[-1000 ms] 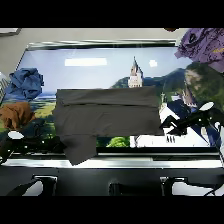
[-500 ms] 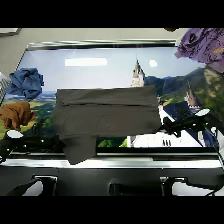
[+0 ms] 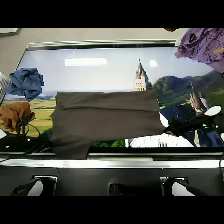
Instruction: Fold the clothes and pants, and hang the long-sleeved shirts on hangers.
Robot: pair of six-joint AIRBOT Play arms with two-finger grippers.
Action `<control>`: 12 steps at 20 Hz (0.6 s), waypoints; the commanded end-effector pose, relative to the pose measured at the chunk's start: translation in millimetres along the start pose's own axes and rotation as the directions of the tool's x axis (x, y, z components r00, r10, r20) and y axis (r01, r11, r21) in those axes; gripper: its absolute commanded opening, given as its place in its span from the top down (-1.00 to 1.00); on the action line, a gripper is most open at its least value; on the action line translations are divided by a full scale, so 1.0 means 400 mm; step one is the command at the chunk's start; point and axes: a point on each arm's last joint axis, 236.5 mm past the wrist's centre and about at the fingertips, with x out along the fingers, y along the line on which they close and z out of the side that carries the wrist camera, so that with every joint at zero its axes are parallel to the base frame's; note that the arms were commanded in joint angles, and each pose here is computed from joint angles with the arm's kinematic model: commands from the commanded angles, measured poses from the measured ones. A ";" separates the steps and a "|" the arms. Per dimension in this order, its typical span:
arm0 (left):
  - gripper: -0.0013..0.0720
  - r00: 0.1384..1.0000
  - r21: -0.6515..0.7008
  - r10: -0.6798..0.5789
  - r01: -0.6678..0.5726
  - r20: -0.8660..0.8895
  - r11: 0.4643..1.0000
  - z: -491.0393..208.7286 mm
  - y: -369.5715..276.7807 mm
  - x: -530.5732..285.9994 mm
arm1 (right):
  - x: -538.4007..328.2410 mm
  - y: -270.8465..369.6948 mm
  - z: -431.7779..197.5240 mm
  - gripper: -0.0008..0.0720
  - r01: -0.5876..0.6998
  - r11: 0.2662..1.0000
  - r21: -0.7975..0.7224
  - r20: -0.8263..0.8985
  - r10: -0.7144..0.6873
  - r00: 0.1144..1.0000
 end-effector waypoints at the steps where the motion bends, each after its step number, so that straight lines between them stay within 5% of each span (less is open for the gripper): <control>1: 0.92 0.998 0.016 0.041 -0.041 0.047 0.999 -0.056 -0.015 -0.064 | -0.062 0.011 -0.079 0.89 0.040 0.999 -0.015 -0.028 -0.040 0.999; 8: 0.92 0.985 0.049 -0.067 0.060 0.159 0.997 0.099 -0.109 -0.045 | -0.060 0.067 0.017 0.88 0.002 0.990 -0.138 0.131 0.016 0.991; 12: 0.92 0.981 0.056 -0.064 0.054 0.181 0.997 0.240 -0.135 -0.037 | -0.020 0.131 0.138 0.88 0.143 0.961 -0.238 0.247 -0.083 0.965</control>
